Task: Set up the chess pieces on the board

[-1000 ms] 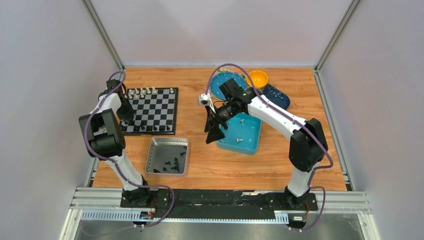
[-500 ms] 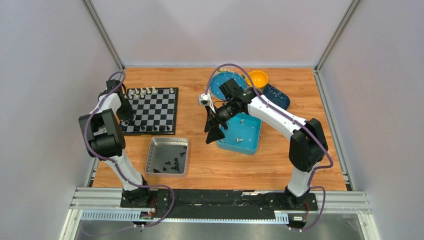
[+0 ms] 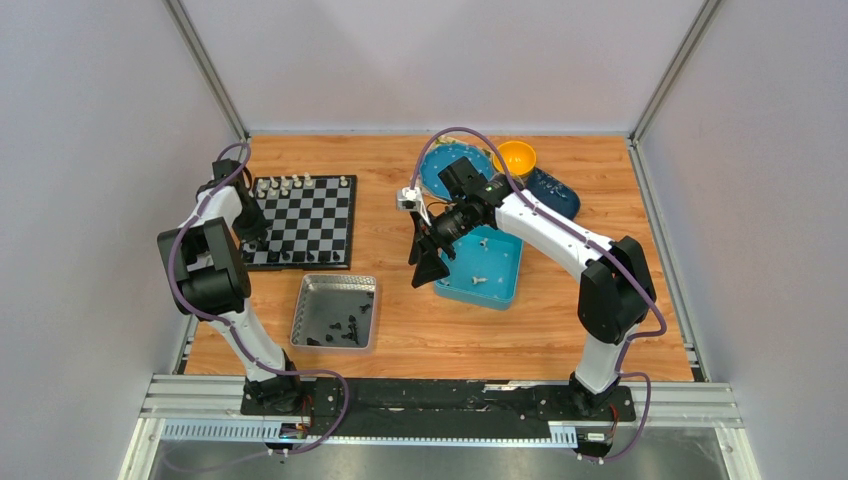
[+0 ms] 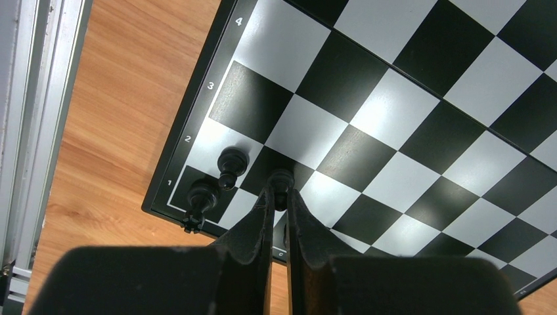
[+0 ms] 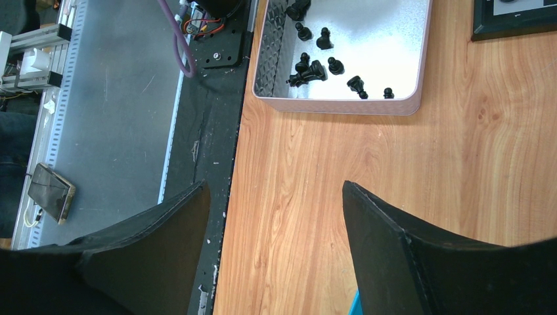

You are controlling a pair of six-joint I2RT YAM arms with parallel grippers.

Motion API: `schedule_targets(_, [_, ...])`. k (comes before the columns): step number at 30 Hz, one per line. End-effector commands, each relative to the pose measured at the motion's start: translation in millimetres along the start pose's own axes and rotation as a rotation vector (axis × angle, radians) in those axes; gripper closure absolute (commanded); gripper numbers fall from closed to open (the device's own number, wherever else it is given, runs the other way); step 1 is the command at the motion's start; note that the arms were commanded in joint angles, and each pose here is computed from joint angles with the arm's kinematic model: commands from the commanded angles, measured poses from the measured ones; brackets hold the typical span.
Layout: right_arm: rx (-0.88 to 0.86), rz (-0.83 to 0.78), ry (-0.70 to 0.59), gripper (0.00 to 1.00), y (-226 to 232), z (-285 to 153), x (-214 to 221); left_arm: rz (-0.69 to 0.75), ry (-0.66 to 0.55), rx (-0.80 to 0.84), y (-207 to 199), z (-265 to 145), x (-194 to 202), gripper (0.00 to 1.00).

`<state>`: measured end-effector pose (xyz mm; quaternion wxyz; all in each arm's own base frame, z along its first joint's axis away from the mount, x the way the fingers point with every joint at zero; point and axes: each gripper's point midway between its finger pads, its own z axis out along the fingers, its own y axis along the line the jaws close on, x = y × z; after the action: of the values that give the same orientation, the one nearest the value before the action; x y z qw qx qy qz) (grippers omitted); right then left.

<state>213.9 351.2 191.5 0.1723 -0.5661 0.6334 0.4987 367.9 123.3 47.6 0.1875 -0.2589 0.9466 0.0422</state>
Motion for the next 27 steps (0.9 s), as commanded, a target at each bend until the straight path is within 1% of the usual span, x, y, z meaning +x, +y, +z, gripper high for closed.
schedule_targets(1, [-0.013, -0.04, -0.02, 0.23, 0, -2, -6, 0.009, -0.019, -0.012, 6, -6, -11, 0.85])
schedule_targets(3, [-0.014, -0.039, -0.019, 0.23, 1, -1, -6, 0.007, -0.019, -0.01, 5, -6, -12, 0.81])
schedule_targets(6, [-0.016, -0.038, -0.021, 0.23, 1, -2, -6, 0.004, -0.02, -0.007, 5, -7, -13, 0.8])
schedule_targets(8, [-0.015, -0.04, -0.02, 0.23, 2, -1, -7, 0.006, -0.019, -0.009, 5, -7, -13, 0.77])
schedule_targets(10, [-0.016, -0.039, -0.019, 0.23, 2, -1, -6, 0.007, -0.021, -0.011, 5, -8, -15, 0.77])
schedule_targets(11, [-0.016, -0.04, -0.021, 0.23, 2, -2, -7, 0.007, -0.021, -0.013, 5, -7, -15, 0.74])
schedule_targets(20, [-0.019, -0.042, -0.02, 0.23, 3, -2, -7, 0.0, -0.037, 0.0, 3, -17, -22, 0.72])
schedule_targets(23, [-0.018, -0.044, -0.019, 0.23, 3, -2, -7, -0.003, -0.057, 0.027, -2, -32, -29, 0.64])
schedule_targets(24, [-0.02, -0.043, -0.018, 0.23, 3, -2, -7, -0.003, -0.076, 0.04, -4, -41, -33, 0.63])
schedule_targets(26, [-0.019, -0.056, -0.019, 0.23, 3, -3, -8, 0.002, -0.09, 0.055, -5, -50, -34, 0.56])
schedule_targets(27, [-0.022, -0.056, -0.015, 0.23, 4, -3, -8, 0.008, -0.122, 0.07, -7, -63, -38, 0.55])
